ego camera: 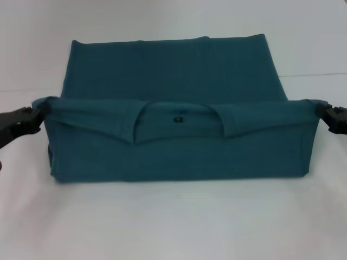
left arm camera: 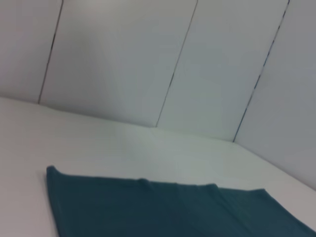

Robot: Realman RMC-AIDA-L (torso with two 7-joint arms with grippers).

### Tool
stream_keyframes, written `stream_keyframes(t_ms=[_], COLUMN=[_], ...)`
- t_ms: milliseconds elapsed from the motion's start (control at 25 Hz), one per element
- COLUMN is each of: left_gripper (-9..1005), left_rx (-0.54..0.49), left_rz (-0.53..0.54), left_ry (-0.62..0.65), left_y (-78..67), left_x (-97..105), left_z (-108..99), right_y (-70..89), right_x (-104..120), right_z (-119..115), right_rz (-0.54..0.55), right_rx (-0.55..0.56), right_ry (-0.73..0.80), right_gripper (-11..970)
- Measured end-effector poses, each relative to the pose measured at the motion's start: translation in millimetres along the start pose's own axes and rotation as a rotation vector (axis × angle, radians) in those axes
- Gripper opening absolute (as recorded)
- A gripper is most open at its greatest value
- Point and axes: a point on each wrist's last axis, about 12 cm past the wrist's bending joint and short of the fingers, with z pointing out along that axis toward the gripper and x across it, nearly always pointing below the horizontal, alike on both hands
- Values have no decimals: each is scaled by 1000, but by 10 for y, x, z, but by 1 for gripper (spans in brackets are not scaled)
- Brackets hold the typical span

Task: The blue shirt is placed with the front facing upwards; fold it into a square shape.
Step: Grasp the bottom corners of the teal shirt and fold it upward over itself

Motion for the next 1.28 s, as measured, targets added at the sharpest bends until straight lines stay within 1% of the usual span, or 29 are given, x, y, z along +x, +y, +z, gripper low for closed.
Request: stream_keyframes(t_ms=[400, 440, 680, 960, 1280], left_gripper=[45, 45, 46, 46, 47], left_rx=[-13, -21, -56, -125, -145], left_rz=[17, 16, 28, 26, 23], left_ry=[-9, -4, 5, 18, 11], left_y=[-44, -58, -64, -51, -61], left_x=[-158, -179, -232, -234, -245], left_z=[237, 304, 427, 517, 565], right_y=[-18, -22, -49, -11, 18], right_x=[-196, -220, -314, -276, -281], right_z=[139, 151, 230, 375, 489], right_rz=[-27, -31, -40, -45, -59], right_rx=[20, 22, 46, 74, 99], right_ry=[-30, -34, -38, 7, 31], right_gripper=[43, 43, 43, 43, 45])
